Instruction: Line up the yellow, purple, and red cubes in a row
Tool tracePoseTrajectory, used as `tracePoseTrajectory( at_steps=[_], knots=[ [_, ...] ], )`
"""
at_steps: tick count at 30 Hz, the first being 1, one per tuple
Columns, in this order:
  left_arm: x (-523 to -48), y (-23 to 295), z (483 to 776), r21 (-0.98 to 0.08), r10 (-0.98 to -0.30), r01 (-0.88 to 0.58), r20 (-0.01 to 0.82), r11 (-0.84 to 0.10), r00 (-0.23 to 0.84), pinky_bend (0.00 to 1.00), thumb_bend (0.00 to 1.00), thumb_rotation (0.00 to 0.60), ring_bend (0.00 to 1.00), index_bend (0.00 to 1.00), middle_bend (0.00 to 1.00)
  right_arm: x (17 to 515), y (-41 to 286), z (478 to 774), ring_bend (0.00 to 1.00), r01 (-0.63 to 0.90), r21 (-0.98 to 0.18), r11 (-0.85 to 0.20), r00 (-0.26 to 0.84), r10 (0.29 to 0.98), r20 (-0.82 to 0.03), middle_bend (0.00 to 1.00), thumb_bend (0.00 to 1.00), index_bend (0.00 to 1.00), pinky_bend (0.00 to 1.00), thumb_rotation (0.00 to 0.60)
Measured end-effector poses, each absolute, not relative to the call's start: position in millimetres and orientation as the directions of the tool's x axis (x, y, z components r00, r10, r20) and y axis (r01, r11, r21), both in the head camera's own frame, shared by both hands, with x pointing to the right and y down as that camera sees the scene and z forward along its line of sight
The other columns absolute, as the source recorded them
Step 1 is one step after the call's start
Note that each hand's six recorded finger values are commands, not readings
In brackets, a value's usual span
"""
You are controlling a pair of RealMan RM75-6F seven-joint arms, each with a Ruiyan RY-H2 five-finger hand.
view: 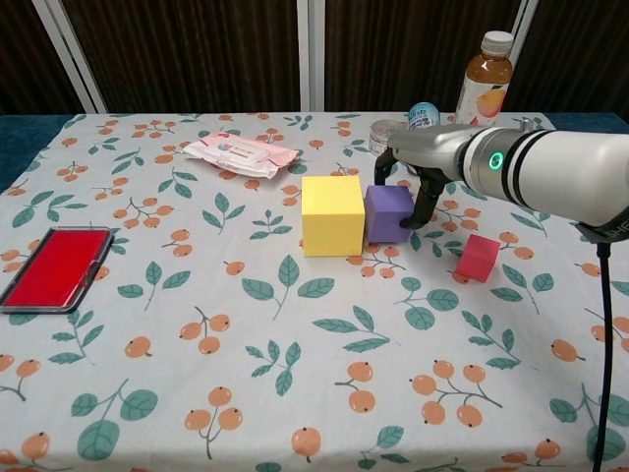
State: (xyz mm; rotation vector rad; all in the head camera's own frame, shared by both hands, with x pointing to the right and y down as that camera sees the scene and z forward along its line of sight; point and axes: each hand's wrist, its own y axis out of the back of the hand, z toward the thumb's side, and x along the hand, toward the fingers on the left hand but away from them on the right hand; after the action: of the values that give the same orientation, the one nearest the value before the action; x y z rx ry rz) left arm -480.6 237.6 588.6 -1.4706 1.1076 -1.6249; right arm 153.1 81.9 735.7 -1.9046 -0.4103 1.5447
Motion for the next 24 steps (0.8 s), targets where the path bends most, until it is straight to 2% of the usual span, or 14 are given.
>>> tracePoseTrajectory(
  at_steps=[9,14,24],
  knots=[
    [-481.1,238.4,589.1,-0.908,-0.897,-0.06,0.419,-0.415,-0.138,0.16,0.14,0.6,0.14,0.17,0.19,148.9,83.4,738.4,0.0,-0.155,-0.65,-0.744,0.26,0.604,-0.754,0.15,0.29,0.39,0.0,0.6],
    [-481.3,238.3,589.3,-0.908,-0.897,-0.061,0.42,-0.415,-0.139,0.16,0.14,0.6,0.14,0.17,0.19,148.1,83.5,739.0,0.0,-0.154,-0.651,-0.743,0.258,0.606,-0.752,0.15,0.25,0.34,0.0,0.6],
    [-481.3,238.8,589.7,-0.907,-0.897,-0.061,0.421,-0.417,-0.138,0.16,0.14,0.6,0.14,0.17,0.19,147.5,84.0,739.7,0.0,-0.157,-0.65,-0.744,0.256,0.605,-0.754,0.14,0.24,0.26,0.0,0.6]
  ],
)
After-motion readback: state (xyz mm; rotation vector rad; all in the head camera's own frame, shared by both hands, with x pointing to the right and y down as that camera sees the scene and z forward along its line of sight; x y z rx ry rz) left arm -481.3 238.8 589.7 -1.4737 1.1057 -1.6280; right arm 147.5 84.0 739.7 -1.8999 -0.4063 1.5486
